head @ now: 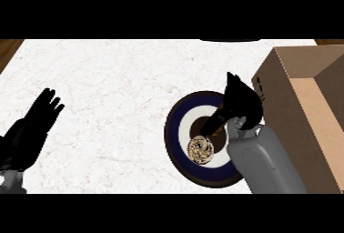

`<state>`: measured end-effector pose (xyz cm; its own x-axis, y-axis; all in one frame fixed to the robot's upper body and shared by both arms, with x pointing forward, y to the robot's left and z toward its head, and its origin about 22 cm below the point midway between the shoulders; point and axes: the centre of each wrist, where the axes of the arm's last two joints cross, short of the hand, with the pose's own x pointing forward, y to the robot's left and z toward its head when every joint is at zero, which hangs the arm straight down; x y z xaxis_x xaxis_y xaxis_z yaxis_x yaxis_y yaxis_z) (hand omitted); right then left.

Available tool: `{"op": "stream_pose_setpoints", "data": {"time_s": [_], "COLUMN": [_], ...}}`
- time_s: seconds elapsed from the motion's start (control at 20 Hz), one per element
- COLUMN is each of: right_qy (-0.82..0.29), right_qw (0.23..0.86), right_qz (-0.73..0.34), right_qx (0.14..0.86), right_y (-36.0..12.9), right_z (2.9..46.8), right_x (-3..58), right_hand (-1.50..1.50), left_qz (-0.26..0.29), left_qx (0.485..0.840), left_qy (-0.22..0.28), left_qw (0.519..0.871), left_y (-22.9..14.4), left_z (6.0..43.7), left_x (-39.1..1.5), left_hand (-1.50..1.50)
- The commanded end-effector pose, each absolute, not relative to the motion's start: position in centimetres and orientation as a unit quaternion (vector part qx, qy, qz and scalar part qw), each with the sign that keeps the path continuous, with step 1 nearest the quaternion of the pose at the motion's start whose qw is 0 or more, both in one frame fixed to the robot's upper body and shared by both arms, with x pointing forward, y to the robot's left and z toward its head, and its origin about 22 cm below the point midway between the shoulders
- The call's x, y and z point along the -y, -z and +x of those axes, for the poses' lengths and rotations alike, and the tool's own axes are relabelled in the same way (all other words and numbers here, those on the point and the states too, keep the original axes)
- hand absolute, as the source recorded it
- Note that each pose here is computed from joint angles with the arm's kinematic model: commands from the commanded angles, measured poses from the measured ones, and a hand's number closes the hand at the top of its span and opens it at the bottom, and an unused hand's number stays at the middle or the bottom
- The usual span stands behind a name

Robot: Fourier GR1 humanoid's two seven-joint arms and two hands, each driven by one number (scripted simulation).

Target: Pick the sweet potato from the plate and place it in the cardboard box

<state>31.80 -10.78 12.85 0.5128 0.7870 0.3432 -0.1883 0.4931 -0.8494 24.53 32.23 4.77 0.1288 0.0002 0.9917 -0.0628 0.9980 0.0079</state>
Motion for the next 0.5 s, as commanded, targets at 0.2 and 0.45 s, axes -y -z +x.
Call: {"op": "stream_pose_setpoints", "data": {"time_s": [0.2,0.45], "right_qy": [-0.307,-0.328], "right_qw": [0.79,0.78], "right_qz": [-0.438,-0.44], "right_qx": [0.3,0.3], "right_y": [-14.7,-13.2], "right_z": [32.3,32.9], "right_x": [9.7,9.2], "right_hand": [-1.5,-1.5], "left_qz": [0.026,0.029], "left_qx": [0.661,0.66], "left_qy": [-0.011,-0.017], "left_qw": [0.75,0.751], "left_y": [-6.5,-5.1], "left_z": [24.1,25.2], "left_x": [-32.3,-31.5], "left_hand": [0.0,0.0]}}
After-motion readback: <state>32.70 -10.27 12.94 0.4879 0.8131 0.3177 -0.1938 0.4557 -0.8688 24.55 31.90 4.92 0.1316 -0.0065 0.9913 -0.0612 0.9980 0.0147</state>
